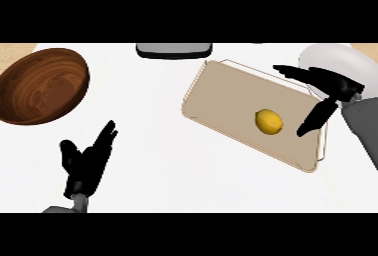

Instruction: Pick the lemon from the tray and place it in the plate

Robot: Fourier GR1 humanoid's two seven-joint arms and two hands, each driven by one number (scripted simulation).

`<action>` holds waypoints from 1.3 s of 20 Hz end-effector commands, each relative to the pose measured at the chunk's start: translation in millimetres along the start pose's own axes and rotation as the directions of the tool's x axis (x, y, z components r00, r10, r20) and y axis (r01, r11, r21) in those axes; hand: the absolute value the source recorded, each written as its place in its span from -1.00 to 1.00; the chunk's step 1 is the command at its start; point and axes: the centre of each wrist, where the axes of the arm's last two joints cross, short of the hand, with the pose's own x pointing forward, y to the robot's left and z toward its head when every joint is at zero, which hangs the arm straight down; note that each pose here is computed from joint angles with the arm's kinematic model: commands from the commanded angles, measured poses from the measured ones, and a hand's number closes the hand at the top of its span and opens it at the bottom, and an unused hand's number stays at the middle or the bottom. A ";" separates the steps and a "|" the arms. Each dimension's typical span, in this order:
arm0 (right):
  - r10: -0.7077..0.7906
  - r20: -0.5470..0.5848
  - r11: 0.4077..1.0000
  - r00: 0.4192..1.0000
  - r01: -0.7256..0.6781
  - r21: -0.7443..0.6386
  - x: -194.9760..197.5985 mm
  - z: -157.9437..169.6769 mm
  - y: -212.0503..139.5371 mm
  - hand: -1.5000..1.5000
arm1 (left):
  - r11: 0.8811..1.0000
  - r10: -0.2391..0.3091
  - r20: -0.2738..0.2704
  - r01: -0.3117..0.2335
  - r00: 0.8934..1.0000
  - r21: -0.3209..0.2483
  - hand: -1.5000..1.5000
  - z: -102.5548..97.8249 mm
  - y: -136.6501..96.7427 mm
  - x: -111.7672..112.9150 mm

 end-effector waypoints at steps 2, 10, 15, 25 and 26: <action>-0.001 -0.009 1.000 1.000 0.001 0.015 -0.5 0.6 9.9 -1.00 | 1.000 -0.001 -0.029 0.001 1.000 0.004 0.00 8.0 -16.0 0.9; 0.098 -0.068 0.995 0.993 -0.099 -0.007 5.4 -8.2 56.3 -1.00 | 1.000 0.003 -0.027 -0.003 1.000 -0.008 0.00 1.9 -10.4 -5.4; 0.106 -0.116 0.994 0.988 -0.108 -0.011 2.4 -4.4 49.5 -1.00 | 1.000 0.004 -0.048 -0.004 0.999 0.002 0.00 6.6 -0.5 3.6; 0.134 -0.112 0.988 0.985 -0.124 0.090 -8.0 -32.1 77.1 -1.00 | 1.000 0.001 -0.013 -0.001 1.000 -0.005 0.00 3.8 1.2 -5.8; 0.146 -0.111 0.987 0.983 -0.137 0.086 -18.7 -29.9 72.8 -1.00 | 1.000 0.016 -0.037 -0.016 0.999 -0.011 0.00 0.2 -16.5 -17.2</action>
